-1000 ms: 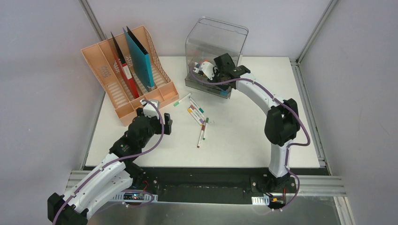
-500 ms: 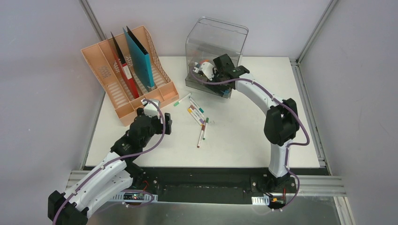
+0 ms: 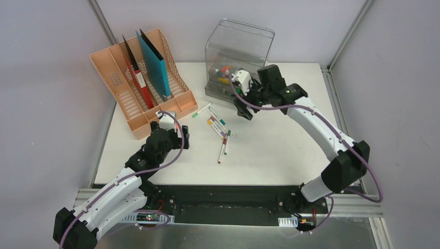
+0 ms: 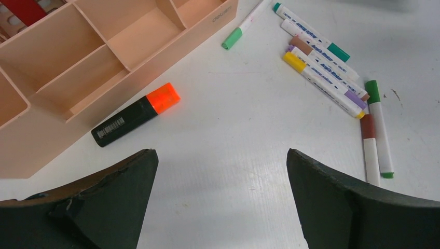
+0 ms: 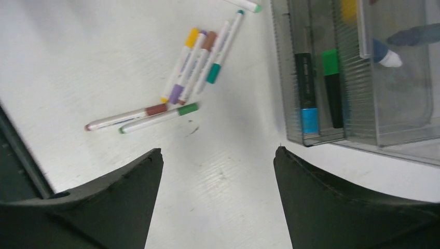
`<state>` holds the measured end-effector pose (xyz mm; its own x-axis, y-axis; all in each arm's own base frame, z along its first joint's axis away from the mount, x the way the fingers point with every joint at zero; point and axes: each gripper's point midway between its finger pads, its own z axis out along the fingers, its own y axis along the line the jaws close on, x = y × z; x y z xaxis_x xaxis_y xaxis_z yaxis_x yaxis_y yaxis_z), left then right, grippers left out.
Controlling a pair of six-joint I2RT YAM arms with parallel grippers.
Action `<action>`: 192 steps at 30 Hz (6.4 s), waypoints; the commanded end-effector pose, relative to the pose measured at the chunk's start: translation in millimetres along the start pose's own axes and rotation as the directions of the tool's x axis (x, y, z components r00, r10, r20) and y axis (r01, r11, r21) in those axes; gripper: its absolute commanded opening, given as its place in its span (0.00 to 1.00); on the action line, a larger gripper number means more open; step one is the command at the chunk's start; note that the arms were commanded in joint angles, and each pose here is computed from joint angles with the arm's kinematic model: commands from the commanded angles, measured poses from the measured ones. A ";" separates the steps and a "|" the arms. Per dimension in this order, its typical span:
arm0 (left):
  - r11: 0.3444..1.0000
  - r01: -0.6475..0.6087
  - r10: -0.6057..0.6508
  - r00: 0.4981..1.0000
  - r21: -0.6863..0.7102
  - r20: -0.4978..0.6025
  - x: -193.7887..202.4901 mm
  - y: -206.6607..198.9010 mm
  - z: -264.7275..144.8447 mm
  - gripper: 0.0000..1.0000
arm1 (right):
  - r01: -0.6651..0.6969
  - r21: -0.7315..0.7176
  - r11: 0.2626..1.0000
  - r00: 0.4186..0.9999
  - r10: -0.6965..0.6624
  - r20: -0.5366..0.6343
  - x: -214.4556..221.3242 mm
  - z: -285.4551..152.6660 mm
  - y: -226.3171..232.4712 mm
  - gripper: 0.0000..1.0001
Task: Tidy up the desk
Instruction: Place the stationery in the drawer, then pick up the stationery from the center of the board.
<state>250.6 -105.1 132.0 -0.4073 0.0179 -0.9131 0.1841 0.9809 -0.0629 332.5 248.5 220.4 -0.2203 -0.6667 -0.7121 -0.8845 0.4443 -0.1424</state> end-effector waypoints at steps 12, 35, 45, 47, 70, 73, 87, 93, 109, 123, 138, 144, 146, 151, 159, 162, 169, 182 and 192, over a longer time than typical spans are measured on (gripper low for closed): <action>0.995 0.074 -0.071 0.996 -0.067 0.046 -9.5 11.8 22.2 0.99 | -0.047 -0.411 0.910 0.890 0.225 0.396 -21.7 -75.6 52.2 1.00; 0.984 0.131 -0.155 0.962 -0.120 -0.223 5.7 30.2 82.9 0.62 | -0.030 -0.435 0.900 0.878 0.232 0.419 -13.2 -67.0 55.2 1.00; 0.968 -0.198 0.136 0.930 -0.155 -0.340 16.7 62.7 87.5 0.49 | -0.030 -0.429 0.903 0.880 0.227 0.417 -11.4 -68.0 53.3 1.00; 0.967 -0.216 0.162 0.930 -0.136 -0.329 16.7 61.5 91.9 0.47 | -0.030 -0.431 0.902 0.880 0.228 0.416 -10.9 -67.0 52.7 1.00; 0.947 -0.288 0.222 0.908 -0.143 -0.356 32.2 70.1 105.6 0.49 | -0.026 -0.440 0.898 0.875 0.233 0.425 -9.6 -72.8 51.0 1.00; 0.943 -0.286 0.218 0.915 -0.168 -0.339 29.6 73.5 103.7 0.62 | -0.028 -0.446 0.894 0.875 0.237 0.422 -8.8 -71.3 51.4 1.00; 0.907 -0.354 0.235 0.874 -0.227 -0.425 45.8 90.5 116.6 0.71 | -0.032 -0.467 0.884 0.874 0.251 0.415 -8.3 -69.4 52.9 1.00; 0.930 -0.313 0.202 0.875 -0.195 -0.441 53.4 85.1 120.9 0.73 | -0.033 -0.466 0.884 0.872 0.253 0.419 -8.3 -69.9 52.8 1.00; 0.985 -0.169 0.168 0.850 0.044 -0.499 62.8 41.6 112.8 0.40 | -0.044 -0.449 0.893 0.866 0.258 0.428 -7.2 -74.8 45.4 1.00; 0.992 -0.064 0.116 0.807 0.108 -0.579 64.3 20.4 102.3 0.50 | -0.061 -0.439 0.896 0.864 0.268 0.426 -3.8 -74.9 38.5 1.00; 0.991 -0.129 0.121 0.758 0.035 -0.641 82.4 34.6 92.5 0.40 | -0.078 -0.439 0.895 0.861 0.283 0.423 -1.2 -74.2 33.0 1.00; 0.989 -0.138 0.068 0.750 -0.055 -0.658 84.5 44.7 98.9 0.28 | -0.084 -0.439 0.895 0.861 0.287 0.420 0.3 -73.6 32.1 1.00; 0.984 -0.144 0.042 0.758 -0.103 -0.651 78.7 50.1 100.9 0.25 | -0.084 -0.438 0.895 0.861 0.286 0.421 0.2 -73.8 31.6 1.00; 0.969 -0.113 -0.039 0.807 -0.219 -0.589 50.5 57.6 103.2 0.28 | -0.085 -0.435 0.896 0.860 0.287 0.423 0.5 -74.5 31.0 1.00; 0.975 0.023 -0.156 0.780 -0.221 -0.606 54.7 37.8 107.5 0.31 | -0.077 -0.426 0.902 0.857 0.278 0.434 -1.1 -78.9 30.1 1.00; 0.961 0.099 -0.242 0.755 -0.260 -0.609 63.4 30.3 110.9 0.31 | -0.075 -0.423 0.903 0.856 0.276 0.437 -1.3 -79.8 29.8 1.00; 0.911 0.197 -0.390 0.698 -0.362 -0.600 80.9 24.6 113.7 0.32 | -0.070 -0.420 0.905 0.856 0.271 0.440 -1.7 -81.4 30.8 1.00; 0.945 0.129 -0.305 0.680 -0.301 -0.667 93.8 28.3 80.0 0.40 | -0.070 -0.423 0.903 0.857 0.271 0.439 -0.9 -80.2 30.7 1.00; 0.959 0.102 -0.268 0.631 -0.265 -0.728 107.2 13.1 65.7 0.70 | -0.068 -0.419 0.906 0.855 0.269 0.443 -1.1 -81.5 29.7 1.00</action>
<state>304.2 -99.6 19.7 -0.9113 -0.1497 -0.3836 -0.1311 0.9886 -0.0745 274.7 214.1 260.2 -0.3100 -0.2063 -0.9281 -0.9378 0.2270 0.2628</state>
